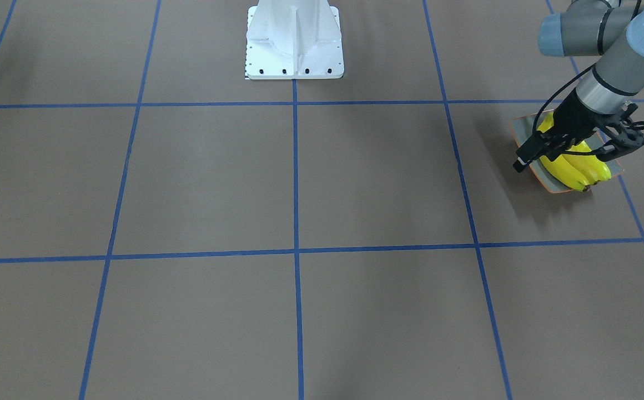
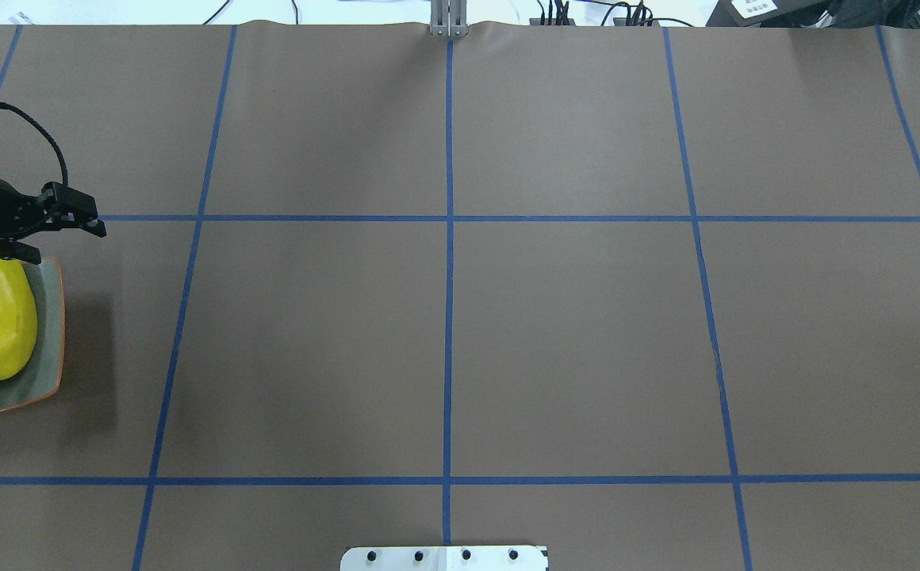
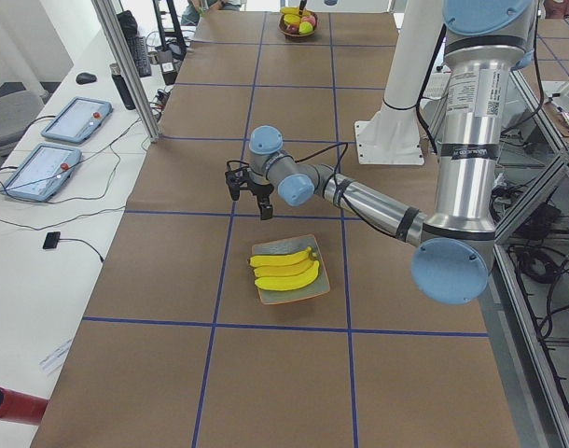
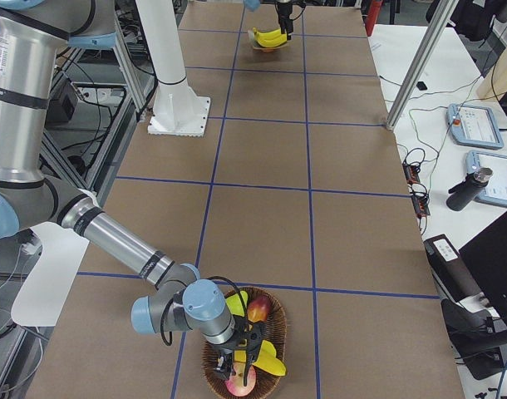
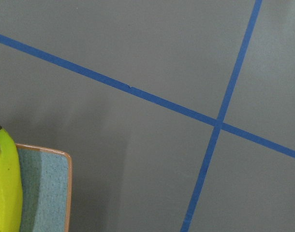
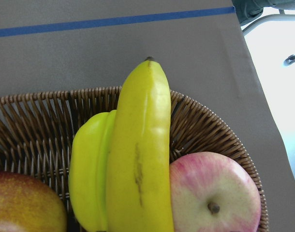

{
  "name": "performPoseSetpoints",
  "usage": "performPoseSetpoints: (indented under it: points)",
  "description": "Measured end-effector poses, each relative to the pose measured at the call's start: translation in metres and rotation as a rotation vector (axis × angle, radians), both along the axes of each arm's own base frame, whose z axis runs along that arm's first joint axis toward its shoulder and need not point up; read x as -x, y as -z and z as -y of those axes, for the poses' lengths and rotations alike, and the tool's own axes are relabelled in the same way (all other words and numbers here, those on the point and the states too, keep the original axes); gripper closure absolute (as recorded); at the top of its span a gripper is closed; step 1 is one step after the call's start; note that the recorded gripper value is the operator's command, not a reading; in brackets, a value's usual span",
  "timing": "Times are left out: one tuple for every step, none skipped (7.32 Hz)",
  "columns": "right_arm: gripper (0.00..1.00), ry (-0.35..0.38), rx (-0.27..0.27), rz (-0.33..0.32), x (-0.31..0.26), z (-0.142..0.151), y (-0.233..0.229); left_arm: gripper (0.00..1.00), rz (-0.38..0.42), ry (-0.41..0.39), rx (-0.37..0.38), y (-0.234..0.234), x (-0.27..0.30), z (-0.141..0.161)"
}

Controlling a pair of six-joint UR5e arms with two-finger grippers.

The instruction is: Transfer all bananas from basket to plate

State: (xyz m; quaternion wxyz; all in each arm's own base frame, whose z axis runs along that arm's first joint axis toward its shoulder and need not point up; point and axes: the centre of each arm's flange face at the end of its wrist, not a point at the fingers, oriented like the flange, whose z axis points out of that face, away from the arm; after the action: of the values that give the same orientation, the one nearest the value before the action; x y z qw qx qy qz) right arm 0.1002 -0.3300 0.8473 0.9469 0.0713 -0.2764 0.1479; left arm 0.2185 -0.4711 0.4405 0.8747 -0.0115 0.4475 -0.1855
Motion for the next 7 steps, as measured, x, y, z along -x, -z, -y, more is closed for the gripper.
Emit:
performPoseSetpoints:
  points:
    - [0.19, -0.001, 0.000, 0.001, 0.000, 0.001, 0.001, 0.00, -0.001, 0.000, -0.001, 0.001, 0.000, 0.000]
    - [0.19, -0.003, -0.001, 0.001, 0.000, 0.004, 0.001, 0.00, -0.002, 0.001, -0.003, 0.002, 0.001, -0.001]
    - [0.19, -0.004, -0.004, 0.002, 0.000, 0.007, 0.003, 0.00, -0.003, 0.002, -0.004, 0.003, 0.001, -0.001]
    - [0.19, -0.006, -0.009, 0.004, 0.000, 0.012, 0.005, 0.00, -0.004, 0.002, -0.005, 0.004, 0.002, -0.002]
    - [0.19, -0.008, -0.013, 0.006, 0.000, 0.017, 0.008, 0.00, -0.006, 0.002, -0.006, 0.005, 0.002, -0.003]
    - [0.19, -0.018, -0.006, 0.018, 0.001, 0.019, 0.009, 0.00, -0.009, 0.004, -0.005, 0.006, 0.003, -0.004]
    - [0.19, -0.037, 0.007, 0.037, 0.002, 0.020, 0.010, 0.00, -0.013, 0.009, 0.001, 0.008, 0.004, -0.005]
